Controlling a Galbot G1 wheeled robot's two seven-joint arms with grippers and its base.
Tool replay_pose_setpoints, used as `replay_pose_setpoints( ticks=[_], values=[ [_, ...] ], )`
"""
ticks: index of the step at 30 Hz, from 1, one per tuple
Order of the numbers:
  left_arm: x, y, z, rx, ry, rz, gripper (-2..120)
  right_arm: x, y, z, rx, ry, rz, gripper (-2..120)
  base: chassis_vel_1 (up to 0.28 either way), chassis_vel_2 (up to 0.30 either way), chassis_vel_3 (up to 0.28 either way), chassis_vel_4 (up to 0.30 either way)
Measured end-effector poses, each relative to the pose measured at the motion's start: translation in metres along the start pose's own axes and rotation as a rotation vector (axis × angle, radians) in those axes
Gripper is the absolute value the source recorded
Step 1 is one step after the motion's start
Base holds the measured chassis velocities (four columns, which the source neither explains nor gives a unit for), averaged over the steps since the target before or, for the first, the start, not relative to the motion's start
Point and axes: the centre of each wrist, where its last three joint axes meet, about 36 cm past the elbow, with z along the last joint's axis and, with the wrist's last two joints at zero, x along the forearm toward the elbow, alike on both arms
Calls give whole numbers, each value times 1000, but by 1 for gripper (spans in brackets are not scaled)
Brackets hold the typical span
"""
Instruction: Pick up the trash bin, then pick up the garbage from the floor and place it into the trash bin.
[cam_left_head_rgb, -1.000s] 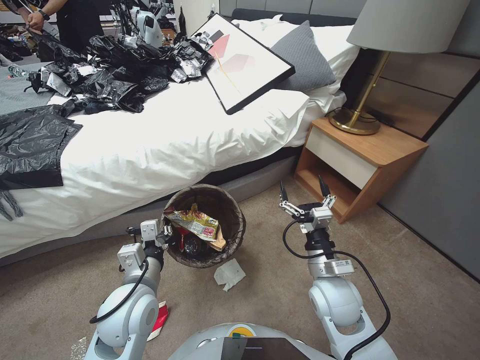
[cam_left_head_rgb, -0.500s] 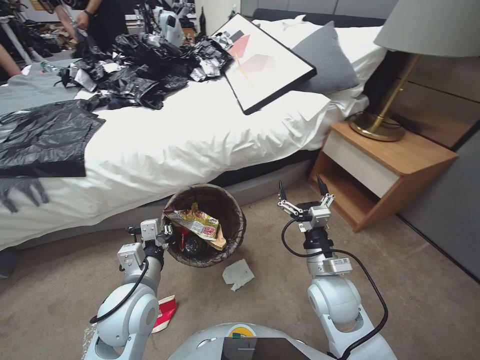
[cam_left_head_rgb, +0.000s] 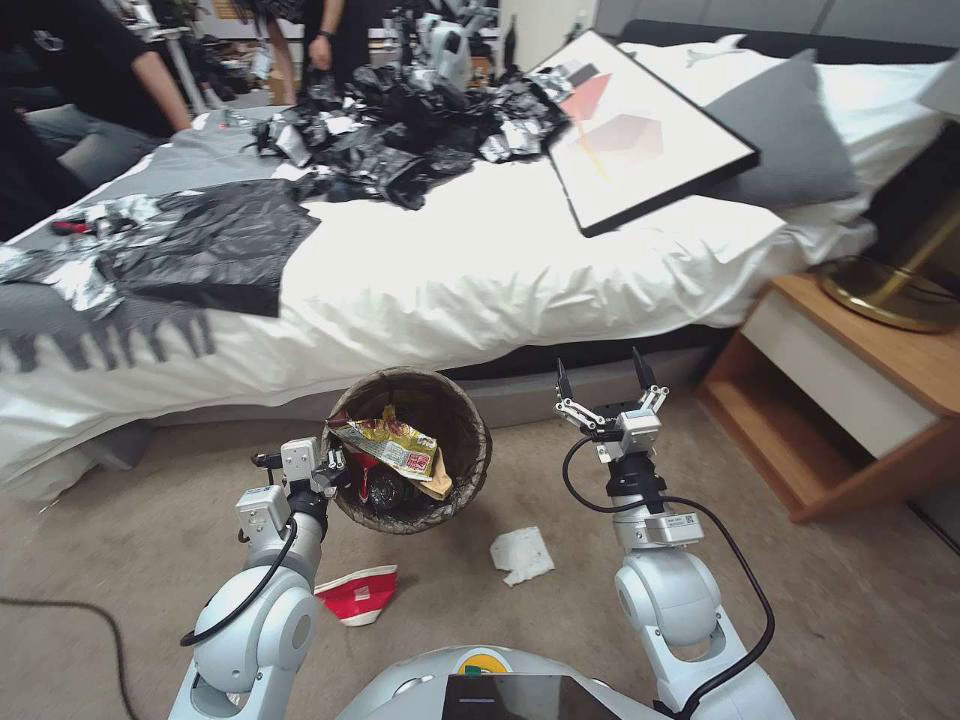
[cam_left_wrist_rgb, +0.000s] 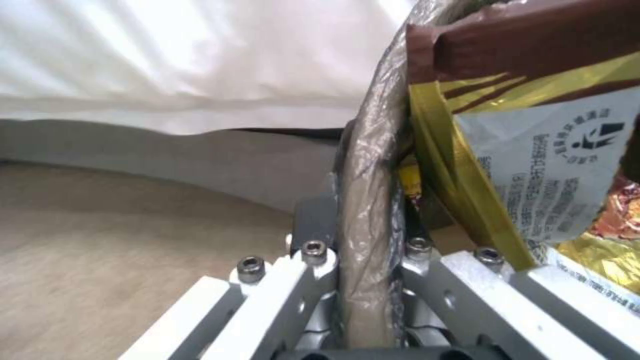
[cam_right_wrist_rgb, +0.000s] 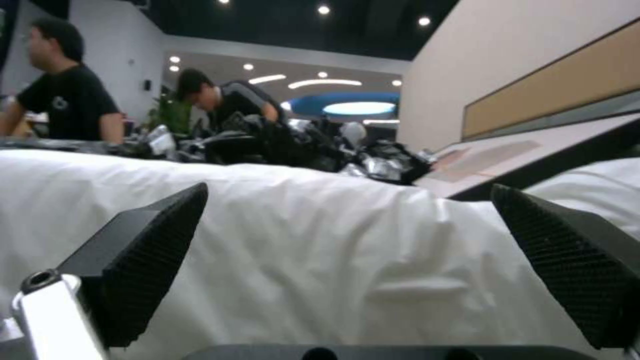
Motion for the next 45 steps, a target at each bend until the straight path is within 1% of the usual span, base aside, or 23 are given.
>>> replay_pose_setpoints(
  ticks=[9,12,14,15,16,17,18,20,21,23,24,26,27,29,30,32,33,35,36,40,41,42,45],
  values=[
    [-1,1,2,-4,-21,-1,4,1,0,5,2,15,-3,100,91,91,81,91],
    [-1,0,1,-2,-31,0,4,3,-1,7,-3,50,-2,100,0,0,0,0],
    [-1,0,1,-1,-34,2,4,6,-1,5,-17,137,6,100,0,0,0,0],
    [-1,0,1,-1,-34,2,4,6,-1,5,-17,137,6,100,0,0,0,0],
    [-1,0,1,-1,-34,2,4,8,0,3,-27,203,19,100,0,0,0,0],
    [-1,0,1,-2,-34,2,4,9,2,0,-38,307,44,100,0,0,0,0],
    [-1,0,1,-2,-34,2,4,9,2,0,-38,307,44,100,0,0,0,0],
    [-1,0,1,-5,-34,2,4,12,3,1,-58,495,72,100,0,0,0,0],
    [-1,0,1,-5,-34,2,4,12,3,1,-58,495,72,100,0,0,0,0],
    [-1,1,1,-8,-35,1,4,15,3,9,-66,614,79,100,0,0,0,0],
    [-1,1,1,-8,-35,1,4,15,3,9,-66,614,79,100,0,0,0,0],
    [-1,1,1,-10,-36,1,4,18,5,19,-93,715,77,100,0,0,0,0],
    [-1,1,1,-10,-36,1,4,18,5,19,-93,715,77,100,0,0,0,0],
    [-2,1,0,-10,-37,2,4,20,7,24,-115,763,72,100,0,0,0,0],
    [-2,1,0,-10,-37,2,4,20,7,24,-115,763,72,100,0,0,0,0],
    [-2,1,0,-10,-38,3,4,24,10,33,-151,847,56,100,0,0,0,0],
    [-2,1,0,-10,-38,3,4,24,10,33,-151,847,56,100,0,0,0,0],
    [-2,0,0,-9,-38,5,4,25,12,42,-202,941,42,100,0,0,0,0],
    [-2,0,0,-9,-37,6,4,25,12,44,-214,966,37,100,0,0,0,0],
    [-2,0,0,-9,-36,6,4,25,12,48,-228,1002,32,100,0,0,0,0],
    [-2,0,0,-9,-35,6,4,24,11,49,-235,1026,31,100,0,0,0,0],
    [-2,0,0,-10,-35,5,4,24,9,53,-240,1076,20,100,0,0,0,0],
    [-3,0,1,-9,-35,4,4,26,3,61,-207,1124,-1,100,0,0,0,0]
  ],
)
